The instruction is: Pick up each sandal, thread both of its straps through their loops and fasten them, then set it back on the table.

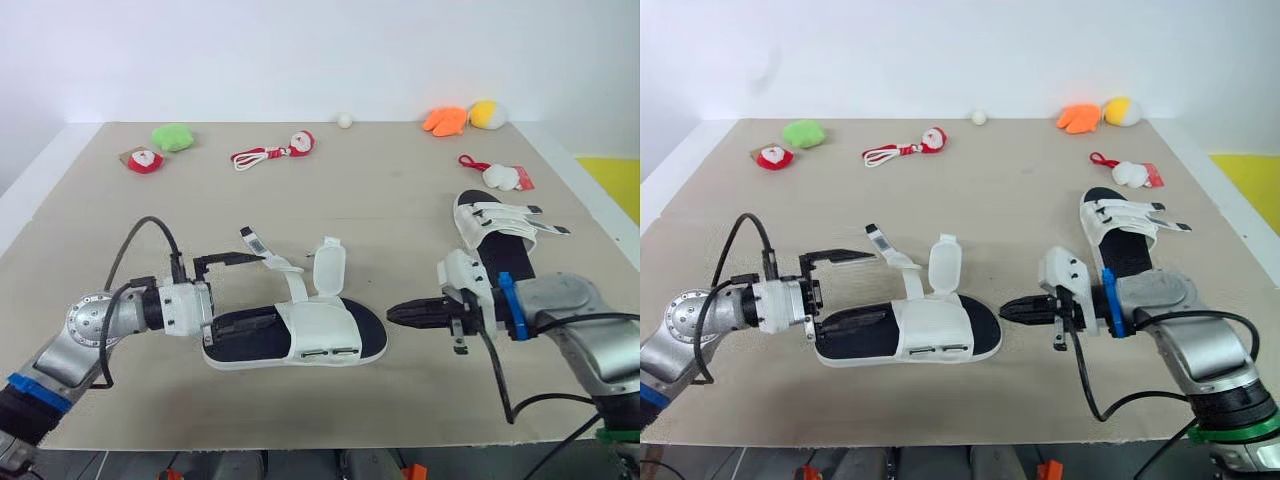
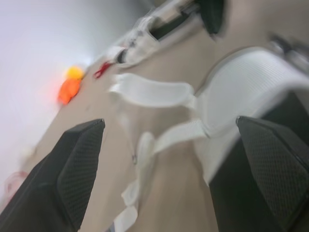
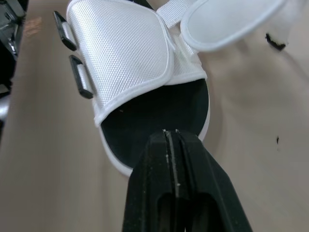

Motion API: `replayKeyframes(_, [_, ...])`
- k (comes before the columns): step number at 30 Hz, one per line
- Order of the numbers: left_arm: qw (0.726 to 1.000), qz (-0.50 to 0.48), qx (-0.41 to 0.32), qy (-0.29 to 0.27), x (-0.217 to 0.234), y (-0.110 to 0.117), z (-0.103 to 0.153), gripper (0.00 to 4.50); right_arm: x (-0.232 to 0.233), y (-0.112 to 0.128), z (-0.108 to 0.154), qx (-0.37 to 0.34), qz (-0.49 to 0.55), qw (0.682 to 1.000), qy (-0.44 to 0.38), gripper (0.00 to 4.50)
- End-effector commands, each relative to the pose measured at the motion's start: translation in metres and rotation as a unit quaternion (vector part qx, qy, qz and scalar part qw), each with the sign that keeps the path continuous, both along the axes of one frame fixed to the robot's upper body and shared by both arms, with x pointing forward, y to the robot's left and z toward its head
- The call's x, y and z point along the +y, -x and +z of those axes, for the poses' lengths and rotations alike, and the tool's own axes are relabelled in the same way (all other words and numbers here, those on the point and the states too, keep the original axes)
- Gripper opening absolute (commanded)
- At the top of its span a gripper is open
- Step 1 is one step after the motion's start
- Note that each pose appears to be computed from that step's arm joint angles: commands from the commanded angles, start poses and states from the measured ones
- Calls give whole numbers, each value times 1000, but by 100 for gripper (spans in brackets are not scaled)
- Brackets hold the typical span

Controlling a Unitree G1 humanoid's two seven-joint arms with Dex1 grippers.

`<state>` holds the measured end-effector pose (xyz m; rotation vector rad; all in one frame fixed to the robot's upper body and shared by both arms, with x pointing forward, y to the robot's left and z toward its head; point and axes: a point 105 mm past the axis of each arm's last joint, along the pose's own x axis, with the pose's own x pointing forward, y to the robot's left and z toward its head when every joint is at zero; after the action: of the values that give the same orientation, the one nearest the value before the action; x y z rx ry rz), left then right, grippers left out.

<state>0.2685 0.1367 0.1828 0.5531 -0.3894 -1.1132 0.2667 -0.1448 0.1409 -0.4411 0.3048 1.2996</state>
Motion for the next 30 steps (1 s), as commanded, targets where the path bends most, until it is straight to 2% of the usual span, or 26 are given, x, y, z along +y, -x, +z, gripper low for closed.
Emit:
replayKeyframes(1, [996,26,41,76,2,-5,32,450,4,-2,-4,-18,2,1000,6,2])
replayKeyframes(3, [990,30,78,111,1,-7,40,450,6,-3,-6,-15,2,1000,2,2])
replayKeyframes(6, [978,29,156,136,-4,-6,36,450,13,-5,-10,-11,4,1000,-10,2])
replayKeyframes(14, [969,54,173,166,-12,-11,32,450,32,-3,-14,14,19,999,-44,2])
replayKeyframes(24, [965,91,189,158,-3,-16,17,450,49,-3,-22,48,33,995,-76,2])
replayKeyframes(30, [941,124,240,203,6,-21,5,450,58,-3,-42,73,33,994,-79,2])
